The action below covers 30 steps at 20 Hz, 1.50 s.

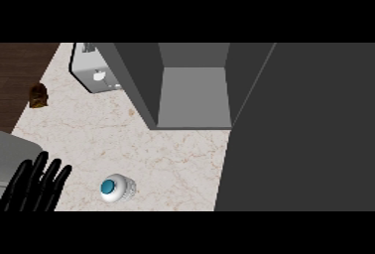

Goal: Pick up the bottled water, place it into the cabinet and close the cabinet

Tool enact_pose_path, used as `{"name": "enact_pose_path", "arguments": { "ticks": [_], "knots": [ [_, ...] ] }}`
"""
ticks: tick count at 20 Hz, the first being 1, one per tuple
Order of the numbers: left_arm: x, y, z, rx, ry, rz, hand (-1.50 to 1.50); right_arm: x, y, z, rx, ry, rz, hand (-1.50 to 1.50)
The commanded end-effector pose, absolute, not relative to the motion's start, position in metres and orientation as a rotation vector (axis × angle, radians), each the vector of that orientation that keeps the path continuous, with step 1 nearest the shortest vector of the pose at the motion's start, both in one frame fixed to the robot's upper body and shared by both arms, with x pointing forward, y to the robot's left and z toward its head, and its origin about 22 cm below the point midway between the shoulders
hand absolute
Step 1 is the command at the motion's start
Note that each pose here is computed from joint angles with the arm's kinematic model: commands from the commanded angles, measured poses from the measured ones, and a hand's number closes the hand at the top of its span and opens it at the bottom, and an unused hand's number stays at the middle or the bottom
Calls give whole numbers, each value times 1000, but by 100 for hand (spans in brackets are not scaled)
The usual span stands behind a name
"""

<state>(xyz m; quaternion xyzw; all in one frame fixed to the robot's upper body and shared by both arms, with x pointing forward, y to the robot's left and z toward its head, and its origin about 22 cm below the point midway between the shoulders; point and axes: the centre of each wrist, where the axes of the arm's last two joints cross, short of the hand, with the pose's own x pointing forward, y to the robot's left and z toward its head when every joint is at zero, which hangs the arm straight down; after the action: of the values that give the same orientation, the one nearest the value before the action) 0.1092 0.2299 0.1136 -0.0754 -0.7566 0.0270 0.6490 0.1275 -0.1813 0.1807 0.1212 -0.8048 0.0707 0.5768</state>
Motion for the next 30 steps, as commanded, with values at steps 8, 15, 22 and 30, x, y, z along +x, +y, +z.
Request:
{"name": "enact_pose_path", "arguments": {
  "ticks": [8, 15, 22, 30],
  "knots": [
    [140, 266, 58, -78, -1654, 46, -150, 94, -190, 205, 243, -1972, 175, -150],
    [158, 275, 7, -70, -1633, 24, -150, 100, -190, 208, 241, -1977, 176, -150],
    [173, 272, -33, -96, -1605, 47, -150, 88, -185, 211, 256, -1955, 199, -150],
    [160, 273, -79, -74, -1559, 54, -150, 95, -196, 218, 243, -1970, 191, -150]
  ]
}}
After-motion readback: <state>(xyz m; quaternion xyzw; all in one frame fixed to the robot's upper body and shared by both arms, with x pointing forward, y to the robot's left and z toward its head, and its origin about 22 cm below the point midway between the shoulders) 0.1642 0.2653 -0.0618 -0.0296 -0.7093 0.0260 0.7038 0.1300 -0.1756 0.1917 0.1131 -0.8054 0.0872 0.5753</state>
